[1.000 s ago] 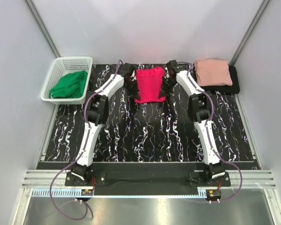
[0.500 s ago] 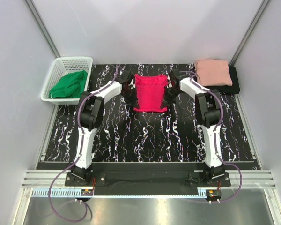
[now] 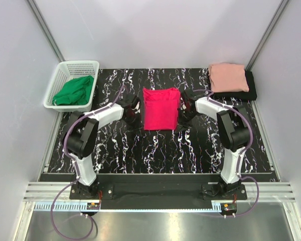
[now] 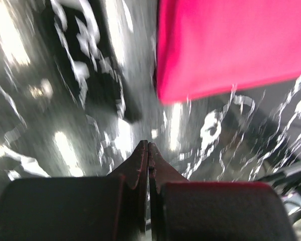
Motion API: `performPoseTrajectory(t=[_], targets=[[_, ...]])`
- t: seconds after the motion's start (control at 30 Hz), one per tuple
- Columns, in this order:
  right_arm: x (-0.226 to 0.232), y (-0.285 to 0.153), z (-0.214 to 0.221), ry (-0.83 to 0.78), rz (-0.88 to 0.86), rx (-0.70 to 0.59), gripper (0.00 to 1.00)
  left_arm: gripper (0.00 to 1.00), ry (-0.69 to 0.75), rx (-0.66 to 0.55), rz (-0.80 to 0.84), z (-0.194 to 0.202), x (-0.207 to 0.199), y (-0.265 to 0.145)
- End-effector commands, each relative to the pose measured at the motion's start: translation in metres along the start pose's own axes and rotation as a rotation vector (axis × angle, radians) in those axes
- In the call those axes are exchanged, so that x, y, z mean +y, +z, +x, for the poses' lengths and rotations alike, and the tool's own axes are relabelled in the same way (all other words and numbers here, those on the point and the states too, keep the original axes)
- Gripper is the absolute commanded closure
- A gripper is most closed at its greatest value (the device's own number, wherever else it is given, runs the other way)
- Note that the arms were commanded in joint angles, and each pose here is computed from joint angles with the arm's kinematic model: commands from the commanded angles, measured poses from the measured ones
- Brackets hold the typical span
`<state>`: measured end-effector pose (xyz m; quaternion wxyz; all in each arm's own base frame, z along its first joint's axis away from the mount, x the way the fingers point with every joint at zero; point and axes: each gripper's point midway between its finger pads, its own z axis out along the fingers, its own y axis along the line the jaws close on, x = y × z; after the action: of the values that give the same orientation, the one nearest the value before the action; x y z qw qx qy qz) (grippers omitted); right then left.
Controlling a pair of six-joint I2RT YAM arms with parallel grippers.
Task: Fold and stack the t-shirts
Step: Fold the tshirt
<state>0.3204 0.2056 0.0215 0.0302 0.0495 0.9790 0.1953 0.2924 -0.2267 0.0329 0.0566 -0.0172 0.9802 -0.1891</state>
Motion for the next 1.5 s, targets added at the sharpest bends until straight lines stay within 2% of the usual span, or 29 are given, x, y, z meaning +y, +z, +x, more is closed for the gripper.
performPoseTrajectory(t=[0.0, 0.13, 0.23, 0.27, 0.3, 0.37, 0.4, 0.47, 0.53, 0.57, 0.63, 0.73, 1.0, 1.4, 1.47], targets=[[0.019, -0.020, 0.011, -0.033, -0.033, -0.083, 1.00, 1.00, 0.038, -0.083, 0.022, 0.007, -0.008, -0.015], [0.029, -0.034, 0.038, -0.032, -0.061, -0.106, 1.00, 1.00, 0.025, -0.087, 0.019, 0.036, -0.002, -0.021], [0.039, -0.058, 0.041, -0.044, -0.112, -0.171, 1.00, 1.00, 0.030, -0.157, 0.050, 0.030, -0.011, -0.039], [0.047, -0.071, 0.034, -0.059, -0.129, -0.218, 1.00, 0.94, 0.034, -0.175, 0.059, 0.026, -0.014, -0.044], [0.047, -0.077, 0.033, -0.082, -0.123, -0.226, 1.00, 0.77, 0.037, -0.184, 0.064, 0.022, -0.018, -0.047], [0.057, -0.091, 0.018, -0.108, -0.116, -0.267, 0.84, 0.71, 0.053, -0.198, 0.068, 0.008, -0.028, -0.053], [0.056, -0.093, 0.017, -0.126, -0.099, -0.259, 0.84, 0.64, 0.062, -0.201, 0.076, 0.003, -0.033, -0.054], [0.064, -0.093, -0.001, -0.144, -0.085, -0.271, 0.82, 0.57, 0.083, -0.200, 0.080, -0.015, -0.045, -0.053], [0.065, -0.089, -0.011, -0.162, -0.064, -0.256, 0.80, 0.57, 0.108, -0.219, 0.098, -0.035, -0.061, -0.057], [0.070, -0.082, -0.024, -0.169, -0.055, -0.249, 0.78, 0.57, 0.104, -0.183, 0.080, -0.038, -0.059, -0.044], [0.074, -0.077, -0.036, -0.179, -0.053, -0.240, 0.77, 0.57, 0.119, -0.184, 0.090, -0.053, -0.069, -0.043], [0.069, -0.052, -0.050, -0.154, -0.044, -0.193, 0.74, 0.57, 0.111, -0.156, 0.068, -0.066, -0.063, -0.020], [0.057, -0.030, -0.072, -0.133, -0.040, -0.162, 0.73, 0.57, 0.101, -0.141, 0.069, -0.094, -0.050, -0.003], [0.030, -0.001, -0.062, -0.102, -0.002, -0.085, 0.72, 0.58, 0.098, -0.073, 0.056, -0.086, -0.038, 0.020], [0.027, 0.005, -0.058, -0.096, 0.000, -0.065, 0.75, 0.59, 0.096, -0.067, 0.053, -0.084, -0.036, 0.021]])
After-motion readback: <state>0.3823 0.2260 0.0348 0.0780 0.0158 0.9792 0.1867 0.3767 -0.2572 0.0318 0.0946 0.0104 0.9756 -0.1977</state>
